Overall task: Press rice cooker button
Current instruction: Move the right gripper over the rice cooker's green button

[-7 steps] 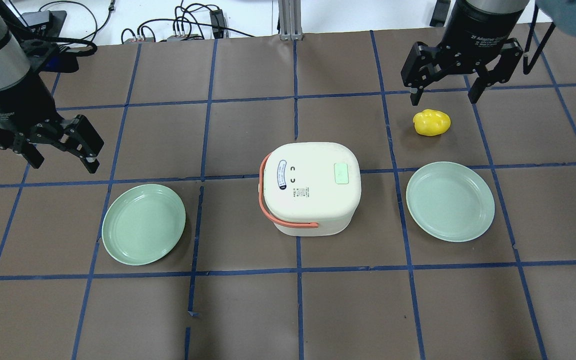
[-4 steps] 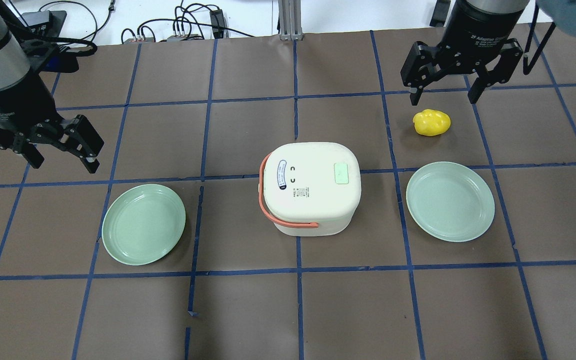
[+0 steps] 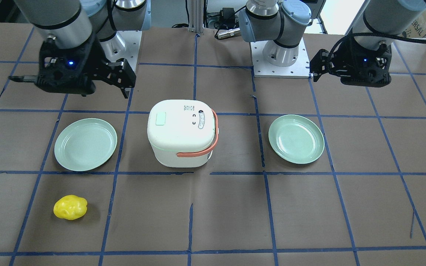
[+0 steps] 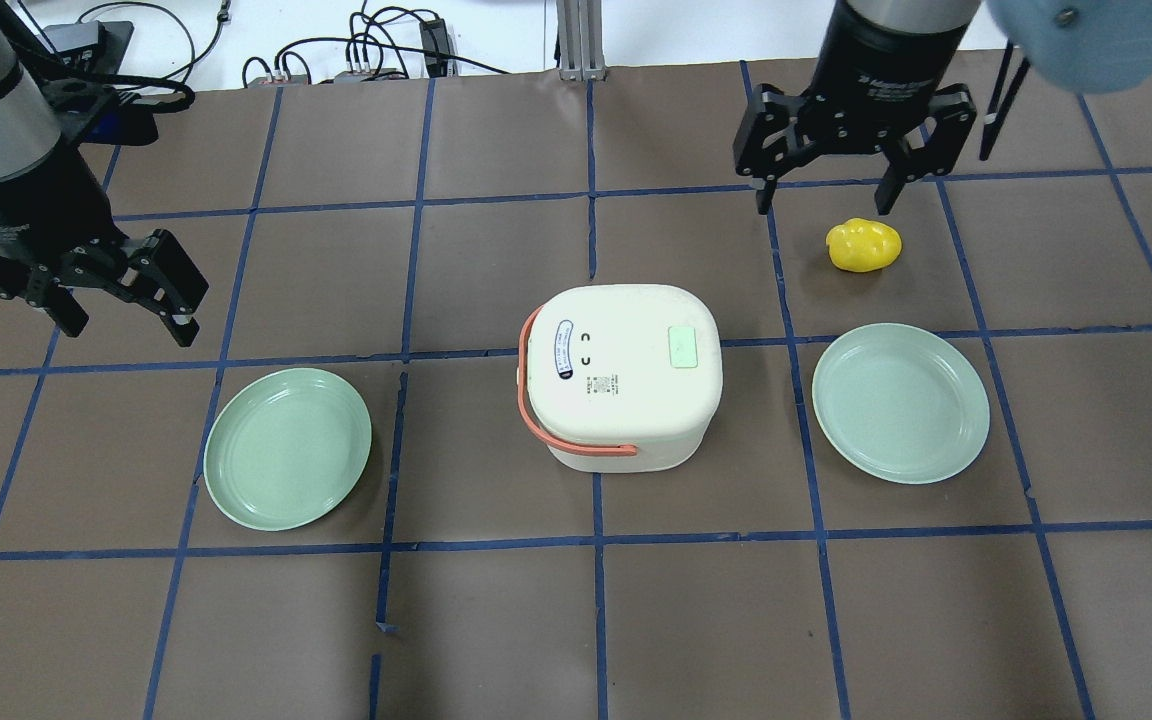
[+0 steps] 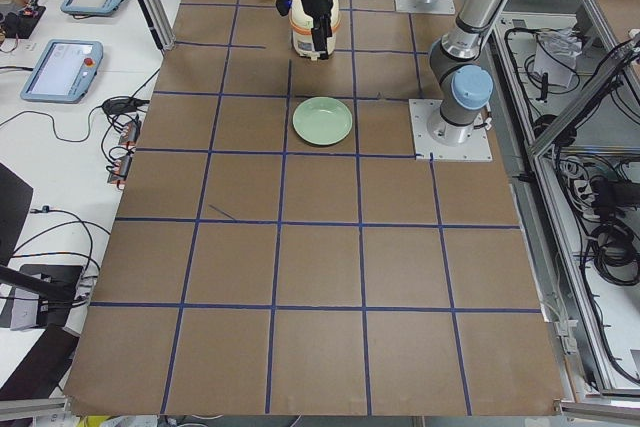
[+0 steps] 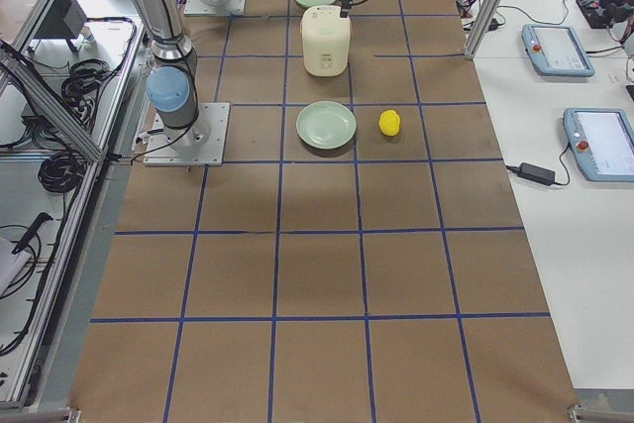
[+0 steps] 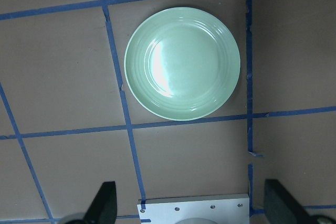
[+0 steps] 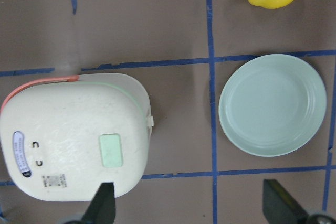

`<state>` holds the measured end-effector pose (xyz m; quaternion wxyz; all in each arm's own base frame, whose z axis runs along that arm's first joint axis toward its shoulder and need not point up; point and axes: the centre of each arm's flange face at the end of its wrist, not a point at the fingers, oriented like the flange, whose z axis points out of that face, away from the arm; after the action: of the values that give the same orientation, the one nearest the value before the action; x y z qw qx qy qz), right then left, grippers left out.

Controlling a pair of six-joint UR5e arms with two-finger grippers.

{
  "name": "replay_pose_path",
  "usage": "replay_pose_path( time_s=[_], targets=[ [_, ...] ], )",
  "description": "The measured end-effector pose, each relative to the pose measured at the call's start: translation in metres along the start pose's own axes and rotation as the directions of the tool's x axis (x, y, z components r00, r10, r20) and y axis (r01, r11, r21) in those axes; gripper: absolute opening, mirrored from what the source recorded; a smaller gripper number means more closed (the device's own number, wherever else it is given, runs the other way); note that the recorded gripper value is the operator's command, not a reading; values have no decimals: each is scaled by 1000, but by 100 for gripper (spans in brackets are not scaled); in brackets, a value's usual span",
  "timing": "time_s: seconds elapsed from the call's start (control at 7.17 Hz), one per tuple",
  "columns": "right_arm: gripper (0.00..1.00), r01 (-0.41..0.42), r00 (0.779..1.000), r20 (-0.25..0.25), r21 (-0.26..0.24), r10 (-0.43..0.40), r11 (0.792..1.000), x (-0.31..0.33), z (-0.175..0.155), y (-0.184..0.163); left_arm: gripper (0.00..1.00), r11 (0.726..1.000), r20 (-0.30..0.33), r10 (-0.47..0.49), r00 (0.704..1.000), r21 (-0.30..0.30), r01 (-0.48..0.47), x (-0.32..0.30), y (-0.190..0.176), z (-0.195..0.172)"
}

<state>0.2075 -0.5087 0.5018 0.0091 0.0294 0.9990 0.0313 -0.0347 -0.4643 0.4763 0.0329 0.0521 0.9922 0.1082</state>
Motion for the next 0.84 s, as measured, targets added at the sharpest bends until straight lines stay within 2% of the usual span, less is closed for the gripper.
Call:
replay_pose_path(
  time_s=[0.14,0.28,0.42,0.56,0.84],
  targets=[
    [51,-17,1000,1,17,17,1000,-38,8,8,100,1000,0,0,1000,0,0,0,0,0],
    [24,-34,999,14,24,33,999,-67,17,16,100,1000,0,0,1000,0,0,0,0,0],
    [13,-45,998,37,7,45,999,-87,27,22,100,1000,0,0,1000,0,0,0,0,0],
    [9,-48,997,58,-23,49,999,-99,38,22,100,1000,0,0,1000,0,0,0,0,0],
    [7,-25,998,52,-55,28,998,-94,58,9,100,1000,0,0,1000,0,0,0,0,0]
  ],
)
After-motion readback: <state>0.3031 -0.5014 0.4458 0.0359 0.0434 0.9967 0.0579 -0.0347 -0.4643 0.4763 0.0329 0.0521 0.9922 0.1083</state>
